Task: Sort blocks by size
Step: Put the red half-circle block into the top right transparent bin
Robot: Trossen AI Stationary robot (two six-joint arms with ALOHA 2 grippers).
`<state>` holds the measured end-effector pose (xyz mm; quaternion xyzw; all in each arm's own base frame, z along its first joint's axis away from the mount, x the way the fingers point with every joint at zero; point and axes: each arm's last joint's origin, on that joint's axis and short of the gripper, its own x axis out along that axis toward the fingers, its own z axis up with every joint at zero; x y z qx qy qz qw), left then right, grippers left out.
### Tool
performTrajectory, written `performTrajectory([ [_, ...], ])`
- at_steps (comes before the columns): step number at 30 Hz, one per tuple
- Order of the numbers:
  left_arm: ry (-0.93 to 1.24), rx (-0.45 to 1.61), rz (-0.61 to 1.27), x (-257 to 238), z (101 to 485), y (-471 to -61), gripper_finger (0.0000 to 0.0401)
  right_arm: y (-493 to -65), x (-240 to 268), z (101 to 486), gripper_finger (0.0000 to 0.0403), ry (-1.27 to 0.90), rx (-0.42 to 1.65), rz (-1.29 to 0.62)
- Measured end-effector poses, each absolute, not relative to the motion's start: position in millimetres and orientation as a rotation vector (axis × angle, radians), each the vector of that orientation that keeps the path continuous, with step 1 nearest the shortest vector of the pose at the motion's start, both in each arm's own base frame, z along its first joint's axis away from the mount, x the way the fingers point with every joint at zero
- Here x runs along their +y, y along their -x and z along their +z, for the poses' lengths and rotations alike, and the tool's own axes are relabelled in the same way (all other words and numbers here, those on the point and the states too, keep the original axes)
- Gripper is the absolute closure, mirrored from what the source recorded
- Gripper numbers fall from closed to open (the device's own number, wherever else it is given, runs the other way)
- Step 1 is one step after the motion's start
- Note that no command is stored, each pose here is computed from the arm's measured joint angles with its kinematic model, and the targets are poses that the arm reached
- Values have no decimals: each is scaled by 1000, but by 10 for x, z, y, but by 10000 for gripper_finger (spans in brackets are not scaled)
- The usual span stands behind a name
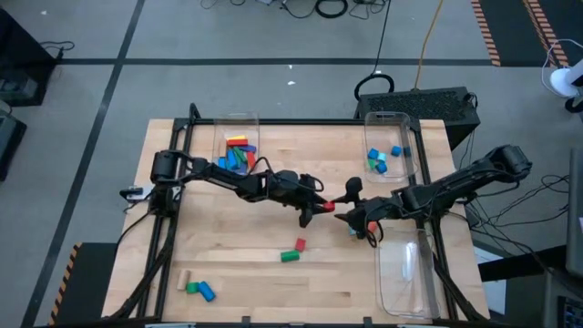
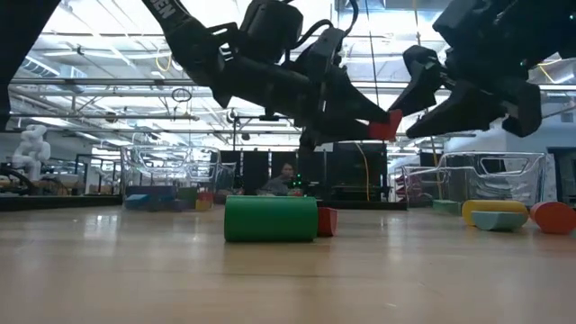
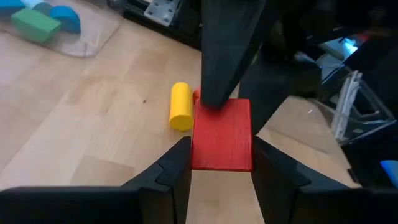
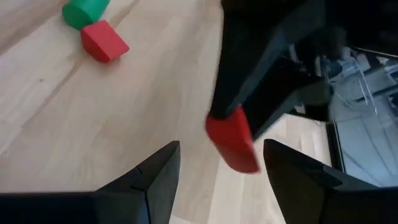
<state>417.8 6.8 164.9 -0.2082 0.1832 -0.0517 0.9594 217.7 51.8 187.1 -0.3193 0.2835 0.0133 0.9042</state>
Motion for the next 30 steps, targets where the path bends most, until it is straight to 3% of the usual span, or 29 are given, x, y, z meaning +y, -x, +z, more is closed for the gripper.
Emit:
performTrajectory([
  [9,427,353,-141,66,1672,-4183,265,-2293,551,1822,204,708,540,31],
  [19,497,363,-153,62,1672,-4182,264,-2298,540,1809,311,729,555,-15],
  [23,510,366,-164,60,1673,-4182,229,-2298,537,1811,341,716,555,-33],
  [27,506,371,-176,53,1670,-4180,182,-2290,524,1842,341,640,541,-84],
  [30,483,378,-204,48,1666,-4177,159,-2254,480,1906,339,550,524,-239],
])
